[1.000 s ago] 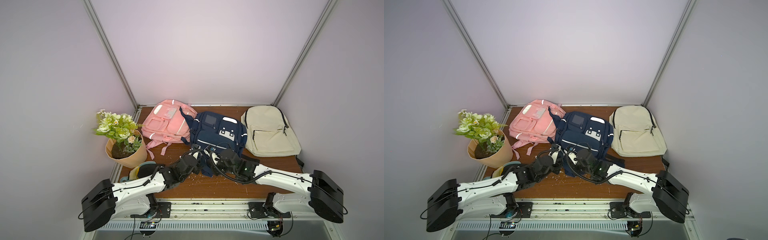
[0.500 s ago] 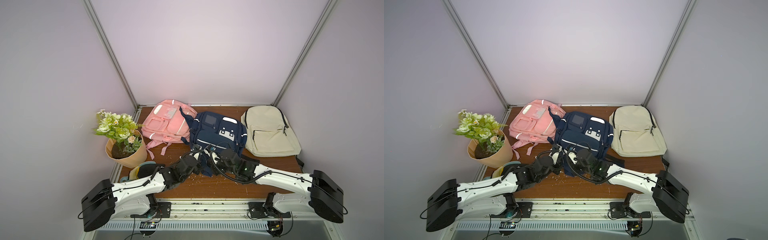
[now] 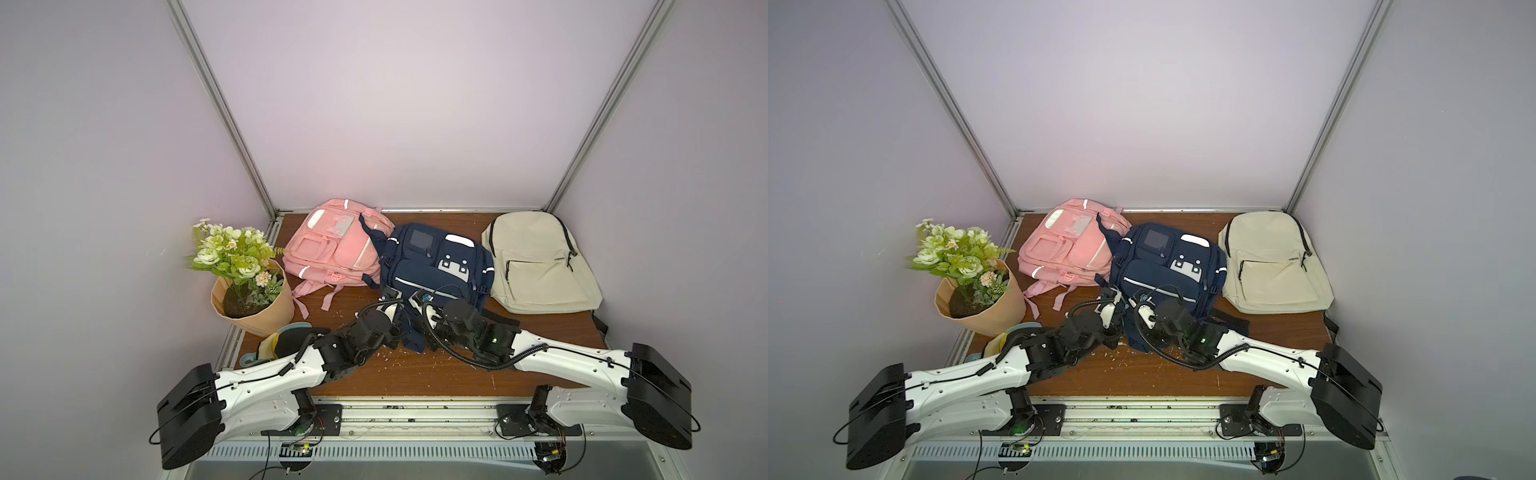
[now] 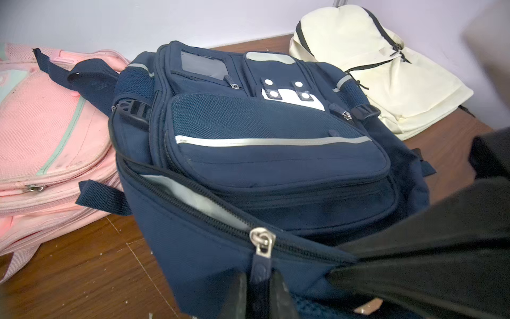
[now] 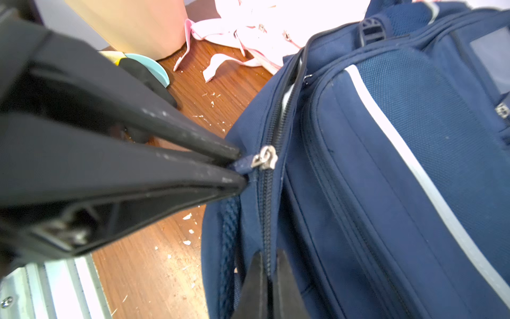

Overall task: Zip up the backpack
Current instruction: Zip the zipper on the backpack, then pick up the backpack from the center of the board.

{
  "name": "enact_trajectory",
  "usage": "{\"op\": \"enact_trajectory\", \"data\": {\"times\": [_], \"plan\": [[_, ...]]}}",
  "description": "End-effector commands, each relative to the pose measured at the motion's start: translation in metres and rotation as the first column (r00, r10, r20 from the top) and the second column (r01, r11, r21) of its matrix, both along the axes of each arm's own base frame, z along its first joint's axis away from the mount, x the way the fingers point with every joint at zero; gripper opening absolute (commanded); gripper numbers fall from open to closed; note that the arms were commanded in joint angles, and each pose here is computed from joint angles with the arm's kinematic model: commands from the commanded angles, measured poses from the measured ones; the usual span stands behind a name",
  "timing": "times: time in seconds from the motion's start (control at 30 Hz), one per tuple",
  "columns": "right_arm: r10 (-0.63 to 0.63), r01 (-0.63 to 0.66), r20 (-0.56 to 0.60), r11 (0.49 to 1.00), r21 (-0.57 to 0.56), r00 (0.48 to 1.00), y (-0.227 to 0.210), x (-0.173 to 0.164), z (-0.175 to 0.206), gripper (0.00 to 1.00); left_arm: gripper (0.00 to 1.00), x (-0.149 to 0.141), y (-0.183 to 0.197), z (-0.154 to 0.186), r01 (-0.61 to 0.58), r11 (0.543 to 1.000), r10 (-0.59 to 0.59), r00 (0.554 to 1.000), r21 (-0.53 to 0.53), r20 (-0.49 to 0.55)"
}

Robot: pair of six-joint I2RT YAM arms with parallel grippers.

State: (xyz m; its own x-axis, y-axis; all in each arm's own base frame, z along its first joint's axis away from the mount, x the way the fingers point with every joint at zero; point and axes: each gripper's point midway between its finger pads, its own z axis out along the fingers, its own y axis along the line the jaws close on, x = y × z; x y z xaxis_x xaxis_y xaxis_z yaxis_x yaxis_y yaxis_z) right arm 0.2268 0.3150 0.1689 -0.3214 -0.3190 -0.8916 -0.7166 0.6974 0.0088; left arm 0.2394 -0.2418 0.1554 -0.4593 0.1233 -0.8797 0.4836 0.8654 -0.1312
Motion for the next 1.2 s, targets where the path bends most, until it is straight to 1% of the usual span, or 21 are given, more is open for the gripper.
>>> {"op": "enact_trajectory", "data": {"times": [0.0, 0.2, 0.37, 0.5, 0.67, 0.8, 0.93, 1.03, 1.07, 1.17], "plan": [[-0.071, 0.07, -0.007, 0.994, -0.078, 0.997, -0.028, -0.003, -0.013, 0.0, 0.0, 0.023, 0.053, -0.005, -0.223, 0.974, 0.222, 0.975, 0.036, 0.018], [-0.112, 0.11, -0.005, 0.988, -0.104, 0.994, -0.045, -0.006, -0.02, 0.0, 0.0, 0.032, 0.064, -0.004, -0.275, 0.961, 0.275, 0.961, 0.04, 0.015], [-0.057, 0.057, -0.001, 0.997, -0.06, 0.998, -0.045, -0.021, -0.015, 0.0, 0.0, 0.053, 0.071, -0.014, -0.306, 0.951, 0.307, 0.951, 0.036, -0.033], [-0.001, 0.0, -0.006, 0.999, -0.034, 1.0, -0.04, -0.035, -0.013, 0.0, 0.0, 0.081, 0.075, -0.014, -0.334, 0.942, 0.334, 0.941, 0.015, -0.053], [-0.011, 0.011, -0.011, 1.0, -0.028, 1.0, -0.043, -0.04, -0.015, 0.0, 0.0, 0.123, 0.09, -0.011, -0.411, 0.912, 0.41, 0.909, 0.003, -0.066], [-0.014, 0.014, -0.006, 1.0, 0.012, 1.0, -0.045, -0.042, -0.009, 0.0, 0.0, 0.155, 0.103, -0.009, -0.448, 0.893, 0.443, 0.892, -0.043, -0.085], [-0.011, 0.011, 0.0, 0.999, 0.033, 1.0, -0.043, -0.042, -0.004, 0.0, 0.0, 0.177, 0.099, -0.005, -0.449, 0.893, 0.447, 0.892, -0.029, -0.072], [-0.011, 0.01, 0.002, 0.998, 0.057, 1.0, -0.038, -0.04, 0.002, 0.0, 0.0, 0.18, 0.089, 0.001, -0.412, 0.91, 0.407, 0.91, -0.048, -0.083], [-0.021, 0.021, 0.005, 0.998, 0.067, 1.0, -0.036, -0.038, 0.006, 0.0, 0.05, 0.178, 0.086, 0.005, -0.397, 0.916, 0.391, 0.916, -0.063, -0.084], [-0.112, 0.108, 0.029, 0.987, 0.118, 0.993, -0.035, -0.022, 0.032, 0.0, 0.36, 0.158, 0.087, 0.018, -0.381, 0.92, 0.377, 0.924, -0.09, -0.065]]}}
